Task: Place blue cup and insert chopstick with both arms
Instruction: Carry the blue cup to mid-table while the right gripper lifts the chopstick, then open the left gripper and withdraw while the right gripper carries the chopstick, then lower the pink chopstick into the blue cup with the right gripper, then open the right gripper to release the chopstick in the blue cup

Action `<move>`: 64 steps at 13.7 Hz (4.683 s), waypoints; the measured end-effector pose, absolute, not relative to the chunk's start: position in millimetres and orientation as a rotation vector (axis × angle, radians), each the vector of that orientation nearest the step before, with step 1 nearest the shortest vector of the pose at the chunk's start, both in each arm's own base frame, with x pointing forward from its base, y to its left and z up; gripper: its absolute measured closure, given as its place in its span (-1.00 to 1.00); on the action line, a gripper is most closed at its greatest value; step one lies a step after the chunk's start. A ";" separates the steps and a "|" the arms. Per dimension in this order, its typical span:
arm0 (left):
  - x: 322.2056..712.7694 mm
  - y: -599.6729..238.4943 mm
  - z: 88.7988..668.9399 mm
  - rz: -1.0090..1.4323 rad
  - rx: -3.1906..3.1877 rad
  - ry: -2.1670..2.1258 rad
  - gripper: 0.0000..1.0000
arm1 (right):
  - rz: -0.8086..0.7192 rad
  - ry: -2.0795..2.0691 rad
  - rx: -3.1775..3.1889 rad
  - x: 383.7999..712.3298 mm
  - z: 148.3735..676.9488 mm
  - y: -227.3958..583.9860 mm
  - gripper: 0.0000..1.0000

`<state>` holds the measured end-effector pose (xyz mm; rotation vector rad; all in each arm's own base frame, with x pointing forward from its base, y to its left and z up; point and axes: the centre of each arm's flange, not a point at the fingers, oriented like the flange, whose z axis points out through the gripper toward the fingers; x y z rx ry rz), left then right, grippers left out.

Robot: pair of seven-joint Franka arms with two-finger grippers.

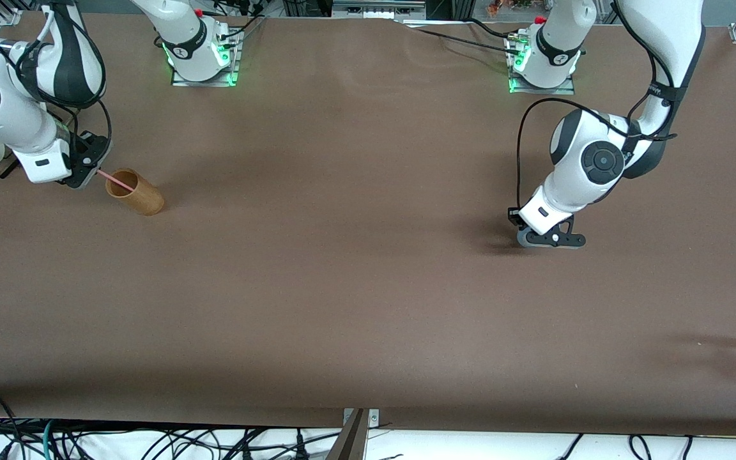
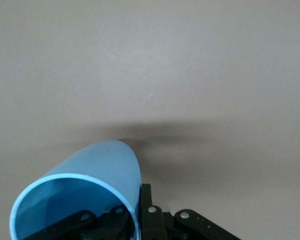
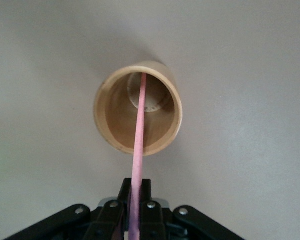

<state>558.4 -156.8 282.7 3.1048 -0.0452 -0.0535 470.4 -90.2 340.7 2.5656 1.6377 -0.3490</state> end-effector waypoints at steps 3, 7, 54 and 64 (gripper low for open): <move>564.0 -233.5 322.7 -0.054 3.102 -0.020 0.89 | -0.387 1.619 2.572 480.6 368.9 -81.7 0.81; 539.9 -365.0 331.4 -0.078 3.088 0.117 0.89 | -0.489 1.566 2.603 496.1 437.9 -84.8 0.81; 601.8 -21.7 593.9 -0.156 3.124 -0.085 -1.00 | -0.457 0.258 3.236 489.2 434.1 479.6 0.81; 590.6 -40.6 584.1 -0.135 3.125 -0.124 -1.00 | -0.484 0.264 3.202 491.2 394.1 493.1 0.17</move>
